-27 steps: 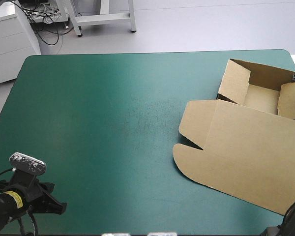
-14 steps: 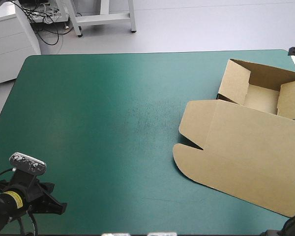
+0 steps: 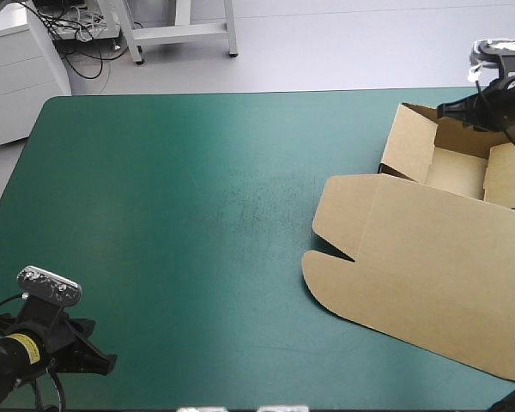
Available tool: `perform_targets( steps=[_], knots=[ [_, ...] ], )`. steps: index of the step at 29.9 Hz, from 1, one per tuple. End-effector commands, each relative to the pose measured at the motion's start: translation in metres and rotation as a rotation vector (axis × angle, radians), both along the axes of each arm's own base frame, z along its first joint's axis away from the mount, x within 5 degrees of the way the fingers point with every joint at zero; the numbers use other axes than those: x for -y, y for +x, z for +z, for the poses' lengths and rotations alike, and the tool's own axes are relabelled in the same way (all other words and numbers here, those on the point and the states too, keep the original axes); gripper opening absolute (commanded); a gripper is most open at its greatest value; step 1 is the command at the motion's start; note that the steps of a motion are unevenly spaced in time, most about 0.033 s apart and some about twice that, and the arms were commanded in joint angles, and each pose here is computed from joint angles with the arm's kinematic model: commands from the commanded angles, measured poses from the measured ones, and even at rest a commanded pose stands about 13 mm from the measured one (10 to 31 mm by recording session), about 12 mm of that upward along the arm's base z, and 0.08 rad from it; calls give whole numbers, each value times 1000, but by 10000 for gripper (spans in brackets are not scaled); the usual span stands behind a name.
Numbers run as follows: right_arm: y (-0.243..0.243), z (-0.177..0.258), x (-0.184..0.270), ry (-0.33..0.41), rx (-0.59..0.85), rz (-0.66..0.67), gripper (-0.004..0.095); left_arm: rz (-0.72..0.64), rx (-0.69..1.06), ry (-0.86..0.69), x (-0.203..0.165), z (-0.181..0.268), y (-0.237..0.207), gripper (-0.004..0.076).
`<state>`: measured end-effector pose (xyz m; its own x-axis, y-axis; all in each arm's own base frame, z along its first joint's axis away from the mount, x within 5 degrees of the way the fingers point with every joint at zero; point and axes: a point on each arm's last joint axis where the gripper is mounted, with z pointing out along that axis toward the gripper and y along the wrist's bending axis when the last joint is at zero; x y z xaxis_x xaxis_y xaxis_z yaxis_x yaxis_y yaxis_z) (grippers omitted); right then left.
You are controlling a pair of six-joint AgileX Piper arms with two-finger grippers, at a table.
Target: Fold the box
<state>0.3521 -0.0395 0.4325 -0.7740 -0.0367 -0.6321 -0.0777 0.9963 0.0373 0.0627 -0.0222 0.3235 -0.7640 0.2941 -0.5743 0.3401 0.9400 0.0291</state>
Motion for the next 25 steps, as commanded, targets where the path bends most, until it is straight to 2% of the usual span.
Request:
perform_targets(
  steps=[1,7,11,20,25],
  knots=[
    [-37,18,-14,-23,45,63,-14,-6,42,-20,1,8,2,-32],
    [-83,1,-29,29,42,125,-12,-11,110,-47,3,12,5,-32],
    [-119,-6,-34,18,94,125,-12,-12,126,-51,3,13,6,-32],
    [-196,-36,-44,-7,103,160,-12,-12,162,-47,3,11,10,-32],
    [-233,-58,-51,19,109,171,-15,-8,167,-30,2,11,10,-32]
  ],
)
